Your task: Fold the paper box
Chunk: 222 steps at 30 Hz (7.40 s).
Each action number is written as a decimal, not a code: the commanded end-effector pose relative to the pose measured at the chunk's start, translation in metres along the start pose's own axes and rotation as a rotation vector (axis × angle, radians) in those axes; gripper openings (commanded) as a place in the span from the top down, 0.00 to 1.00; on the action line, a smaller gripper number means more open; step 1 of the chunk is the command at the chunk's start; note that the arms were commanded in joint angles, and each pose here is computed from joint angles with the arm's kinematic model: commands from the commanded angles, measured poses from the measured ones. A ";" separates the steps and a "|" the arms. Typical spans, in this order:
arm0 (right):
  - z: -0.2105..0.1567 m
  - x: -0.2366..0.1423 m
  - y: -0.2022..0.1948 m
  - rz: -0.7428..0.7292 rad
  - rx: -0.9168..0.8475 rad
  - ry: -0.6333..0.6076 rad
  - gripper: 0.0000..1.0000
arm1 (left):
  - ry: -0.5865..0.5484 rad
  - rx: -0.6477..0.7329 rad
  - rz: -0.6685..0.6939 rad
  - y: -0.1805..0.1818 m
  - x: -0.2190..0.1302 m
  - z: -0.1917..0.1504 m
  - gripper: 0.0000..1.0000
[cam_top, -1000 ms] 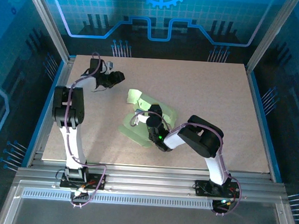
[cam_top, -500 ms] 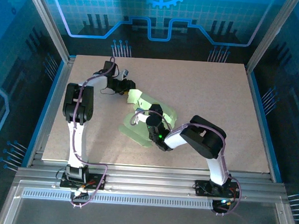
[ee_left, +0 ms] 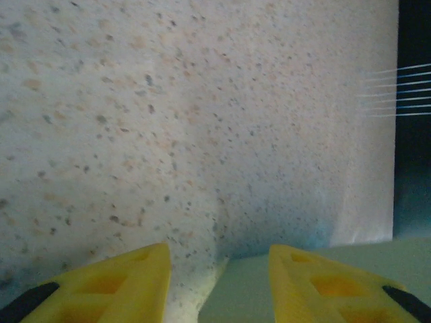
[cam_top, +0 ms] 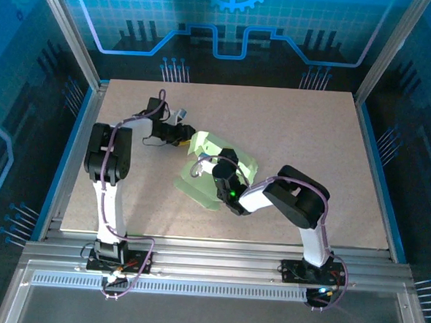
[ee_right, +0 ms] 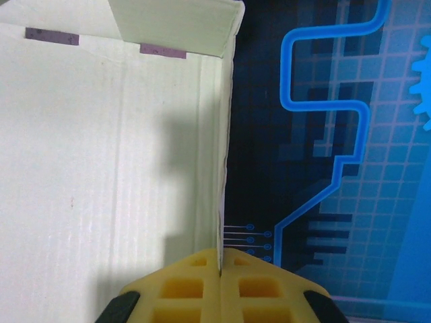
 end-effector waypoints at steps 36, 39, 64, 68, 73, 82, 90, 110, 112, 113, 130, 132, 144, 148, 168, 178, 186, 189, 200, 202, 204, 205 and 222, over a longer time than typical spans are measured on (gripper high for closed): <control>-0.020 0.000 -0.001 0.063 0.084 0.003 1.00 | -0.051 0.432 -0.210 -0.044 0.009 -0.066 0.62; -0.020 -0.002 -0.002 0.084 0.102 -0.012 1.00 | -0.040 0.461 -0.177 -0.043 0.013 -0.070 0.62; -0.019 -0.012 0.000 0.163 0.136 -0.043 1.00 | -0.142 0.543 0.007 -0.037 0.025 -0.067 0.68; -0.018 -0.014 -0.002 0.170 0.147 -0.046 1.00 | -0.197 0.542 -0.010 -0.040 0.025 -0.066 0.71; -0.017 -0.017 -0.003 0.190 0.161 -0.048 1.00 | -0.256 0.550 -0.035 -0.042 0.025 -0.067 0.71; -0.012 -0.020 -0.001 0.208 0.173 -0.060 1.00 | -0.248 0.575 -0.042 -0.049 0.031 -0.071 0.70; -0.009 -0.016 0.010 0.144 0.092 -0.054 1.00 | -0.287 0.539 -0.049 -0.051 0.034 -0.073 0.71; 0.005 -0.021 0.025 0.091 -0.009 -0.075 1.00 | -0.500 0.663 0.028 -0.043 0.023 -0.099 0.71; 0.006 -0.022 0.024 0.094 -0.006 -0.079 1.00 | -0.513 0.676 0.048 -0.044 0.024 -0.100 0.72; 0.005 -0.022 0.024 0.098 -0.005 -0.080 1.00 | -0.515 0.678 0.050 -0.043 0.024 -0.101 0.73; 0.012 -0.033 0.022 0.128 0.052 -0.076 1.00 | -0.560 0.674 0.011 -0.053 0.026 -0.109 0.92; 0.013 -0.035 0.022 0.136 0.063 -0.075 1.00 | -0.556 0.671 0.009 -0.053 0.028 -0.108 0.91; 0.018 -0.041 0.028 0.162 0.082 -0.080 1.00 | -0.538 0.652 -0.012 -0.056 0.034 -0.105 0.86; 0.019 -0.041 0.027 0.162 0.093 -0.081 1.00 | -0.523 0.647 -0.013 -0.055 0.037 -0.106 1.00; -0.014 -0.043 -0.004 0.288 0.413 -0.021 0.31 | -0.534 0.660 0.012 -0.051 0.037 -0.105 1.00; -0.027 -0.063 -0.029 0.351 0.542 -0.045 0.18 | -0.538 0.644 0.023 -0.050 0.036 -0.103 1.00; -0.025 -0.078 -0.065 0.378 0.696 -0.072 0.08 | -0.526 0.601 0.006 -0.049 0.038 -0.101 1.00; -0.029 -0.081 -0.084 0.374 0.778 -0.076 0.08 | -0.529 0.557 -0.023 -0.048 0.036 -0.098 1.00; -0.084 -0.066 -0.174 0.593 1.364 -0.049 0.08 | -0.530 0.478 -0.102 -0.048 0.022 -0.092 1.00; -0.104 -0.058 -0.180 0.654 1.512 -0.002 0.08 | -0.531 0.489 -0.116 -0.051 0.020 -0.094 1.00; -0.126 -0.049 -0.182 0.718 1.670 0.034 0.09 | -0.517 0.490 -0.135 -0.056 0.018 -0.096 1.00; -0.134 -0.045 -0.181 0.750 1.738 0.031 0.09 | -0.512 0.490 -0.146 -0.059 0.017 -0.097 1.00; -0.155 0.012 -0.094 1.255 2.116 0.119 0.18 | -0.438 0.627 -0.371 -0.124 -0.005 -0.118 1.00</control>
Point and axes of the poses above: each hand's point on the last joint's axis, 136 mm out from that joint toward the fingers, its own x axis out along the fingers, its own y axis along the line the jaws close on, z = x × y, the point moved 5 cm from there along -x, back along the fingers, and after that the axes turned 9 degrees about -x, right-handed, at the moved point
